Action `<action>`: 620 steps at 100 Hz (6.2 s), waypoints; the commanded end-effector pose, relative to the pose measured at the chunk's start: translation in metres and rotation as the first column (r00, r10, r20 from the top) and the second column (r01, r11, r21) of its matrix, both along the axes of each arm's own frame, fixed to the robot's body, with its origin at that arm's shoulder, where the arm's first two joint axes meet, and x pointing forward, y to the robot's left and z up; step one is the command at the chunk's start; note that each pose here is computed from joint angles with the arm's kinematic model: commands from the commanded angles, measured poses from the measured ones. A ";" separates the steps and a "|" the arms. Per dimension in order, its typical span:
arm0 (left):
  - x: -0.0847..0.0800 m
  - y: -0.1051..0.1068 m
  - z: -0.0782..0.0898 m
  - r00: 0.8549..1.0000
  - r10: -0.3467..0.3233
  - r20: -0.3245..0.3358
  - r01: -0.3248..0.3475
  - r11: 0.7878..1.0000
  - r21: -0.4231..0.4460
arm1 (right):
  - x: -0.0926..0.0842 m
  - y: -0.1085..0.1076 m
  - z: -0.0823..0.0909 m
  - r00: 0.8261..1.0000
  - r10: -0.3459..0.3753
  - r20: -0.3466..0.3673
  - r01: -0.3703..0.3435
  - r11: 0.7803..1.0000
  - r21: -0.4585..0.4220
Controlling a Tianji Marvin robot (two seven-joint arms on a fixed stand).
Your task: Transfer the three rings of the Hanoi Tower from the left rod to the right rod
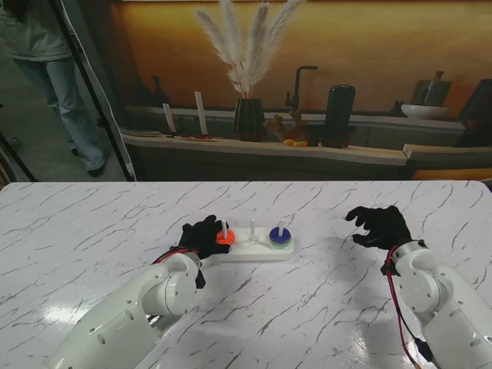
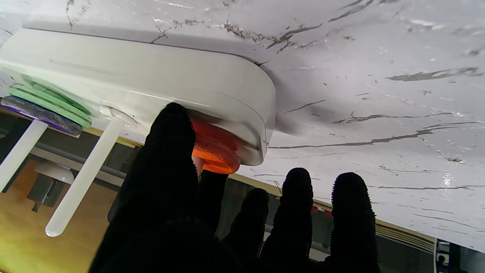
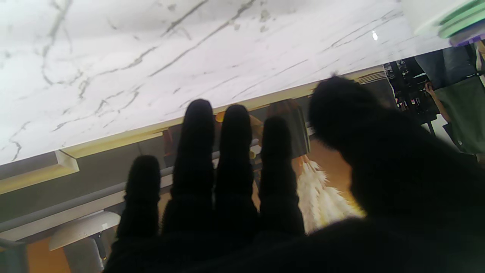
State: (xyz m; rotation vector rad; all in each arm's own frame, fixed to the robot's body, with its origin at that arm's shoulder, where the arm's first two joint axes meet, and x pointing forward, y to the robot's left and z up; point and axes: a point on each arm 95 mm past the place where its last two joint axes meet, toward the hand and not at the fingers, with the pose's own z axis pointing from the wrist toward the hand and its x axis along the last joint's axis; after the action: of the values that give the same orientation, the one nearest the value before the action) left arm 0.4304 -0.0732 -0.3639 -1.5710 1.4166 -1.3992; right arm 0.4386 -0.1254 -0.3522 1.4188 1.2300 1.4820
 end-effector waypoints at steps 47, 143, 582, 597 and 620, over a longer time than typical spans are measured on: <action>-0.003 0.000 0.010 1.000 -0.004 0.009 0.005 0.999 -0.048 | -0.003 0.006 -0.007 1.000 0.006 -0.019 -0.006 1.000 0.012; 0.002 0.001 0.063 0.998 -0.047 0.038 0.050 0.995 -0.088 | -0.002 0.010 -0.010 1.000 0.010 -0.024 -0.009 1.000 0.024; 0.008 -0.114 0.066 0.970 -0.241 -0.035 0.222 0.936 -0.272 | -0.008 -0.005 -0.021 0.998 -0.024 -0.055 0.025 1.000 0.013; 0.009 -0.112 0.065 0.972 -0.233 -0.038 0.214 0.937 -0.277 | -0.008 -0.004 -0.022 0.998 -0.024 -0.058 0.025 1.000 0.012; 0.010 -0.111 0.066 0.974 -0.225 -0.030 0.208 0.938 -0.279 | -0.008 -0.004 -0.022 0.998 -0.021 -0.059 0.022 1.000 0.011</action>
State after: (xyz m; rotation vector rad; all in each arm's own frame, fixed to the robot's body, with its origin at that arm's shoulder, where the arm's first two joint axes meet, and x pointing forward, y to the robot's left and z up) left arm 0.4434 -0.1795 -0.2940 -1.6695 1.4983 -1.7396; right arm 0.4332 -0.1330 -0.3698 1.4807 1.2287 1.4424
